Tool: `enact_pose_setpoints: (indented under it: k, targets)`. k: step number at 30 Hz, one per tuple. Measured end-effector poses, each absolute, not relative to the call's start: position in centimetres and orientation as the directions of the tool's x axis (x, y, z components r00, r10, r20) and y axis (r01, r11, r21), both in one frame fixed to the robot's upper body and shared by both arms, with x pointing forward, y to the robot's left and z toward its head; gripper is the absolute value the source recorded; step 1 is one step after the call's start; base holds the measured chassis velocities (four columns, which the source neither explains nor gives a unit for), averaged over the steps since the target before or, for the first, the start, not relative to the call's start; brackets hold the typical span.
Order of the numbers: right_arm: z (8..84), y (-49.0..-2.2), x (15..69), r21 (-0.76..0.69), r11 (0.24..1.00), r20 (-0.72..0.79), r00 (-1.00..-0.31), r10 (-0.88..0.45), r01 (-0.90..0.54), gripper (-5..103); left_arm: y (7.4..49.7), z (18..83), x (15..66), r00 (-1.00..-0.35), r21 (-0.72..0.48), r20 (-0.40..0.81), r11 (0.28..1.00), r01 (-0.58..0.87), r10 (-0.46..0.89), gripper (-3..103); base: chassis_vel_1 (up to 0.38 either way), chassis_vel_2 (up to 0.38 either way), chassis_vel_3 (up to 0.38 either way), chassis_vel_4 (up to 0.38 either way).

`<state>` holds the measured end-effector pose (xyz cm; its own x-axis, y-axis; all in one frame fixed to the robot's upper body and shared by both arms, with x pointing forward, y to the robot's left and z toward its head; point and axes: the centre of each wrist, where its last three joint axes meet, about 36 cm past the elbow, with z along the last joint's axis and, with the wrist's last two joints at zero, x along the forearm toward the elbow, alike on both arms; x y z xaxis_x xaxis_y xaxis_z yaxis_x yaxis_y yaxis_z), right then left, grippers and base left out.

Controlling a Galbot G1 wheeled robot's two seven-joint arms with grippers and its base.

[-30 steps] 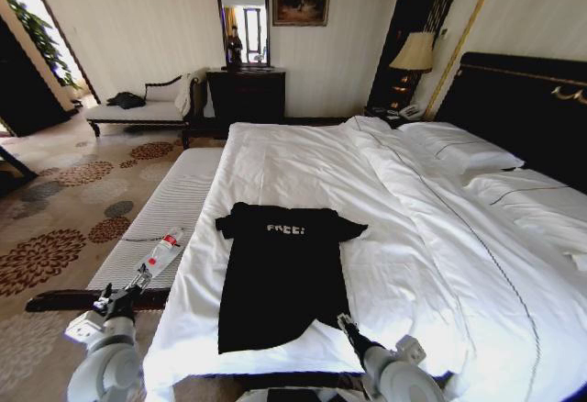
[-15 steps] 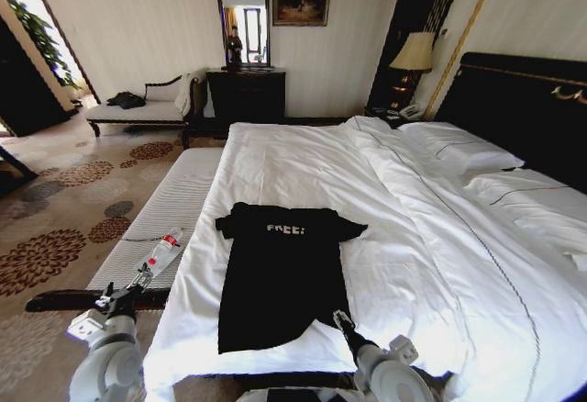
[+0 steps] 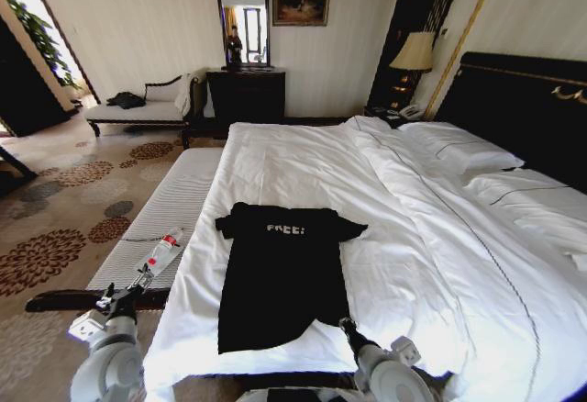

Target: Fold the clothes on the bed.

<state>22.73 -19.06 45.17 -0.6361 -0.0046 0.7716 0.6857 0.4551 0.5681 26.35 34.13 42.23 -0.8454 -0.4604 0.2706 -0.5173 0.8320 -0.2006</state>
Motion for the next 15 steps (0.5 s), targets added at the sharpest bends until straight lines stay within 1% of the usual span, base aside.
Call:
enact_pose_setpoints:
  k: [1,3,4,7,9,11,12,15]
  targets:
    - [45.6,-19.2,22.8,0.575,0.454,0.766,-0.643,-0.004,0.681,5,33.9,41.9,26.2,-0.847,-0.185,0.283,0.841,-0.508,-0.449,100,0.0,0.0,0.0,0.0]
    - [46.7,-19.5,23.0,0.591,0.452,0.75,-0.661,-0.003,0.668,1,33.1,40.7,25.2,-0.863,-0.111,0.319,0.889,-0.444,-0.391,100,0.0,0.0,0.0,0.0]
    - [46.7,-19.5,23.0,0.591,0.452,0.75,-0.661,-0.003,0.668,1,33.1,40.7,25.2,-0.863,-0.111,0.319,0.889,-0.444,-0.391,100,0.0,0.0,0.0,0.0]
    - [47.9,-19.8,22.9,0.604,0.451,0.739,-0.674,-0.007,0.657,0,32.4,39.3,23.8,-0.893,-0.048,0.37,0.954,-0.295,-0.257,100,0.0,0.0,0.0,0.0]
    - [48.1,-19.8,22.8,0.606,0.451,0.737,-0.676,-0.009,0.655,0,32.4,39.2,23.7,-0.895,-0.043,0.374,0.959,-0.278,-0.243,100,0.0,0.0,0.0,0.0]
    - [49.5,-19.9,22.3,0.622,0.449,0.726,-0.687,-0.022,0.642,0,32.0,38.4,23.1,-0.903,-0.016,0.403,0.986,-0.168,-0.147,100,0.0,0.0,0.0,0.0]
    - [49.5,-19.9,22.3,0.622,0.449,0.726,-0.687,-0.022,0.642,0,32.0,38.4,23.1,-0.903,-0.016,0.403,0.986,-0.168,-0.147,100,0.0,0.0,0.0,0.0]
    - [50.4,-19.9,21.8,0.62,0.451,0.728,-0.685,-0.026,0.642,0,30.4,37.3,21.8,-0.889,-0.014,0.458,1.0,-0.007,0.0,100,0.0,0.0,0.0,0.0]
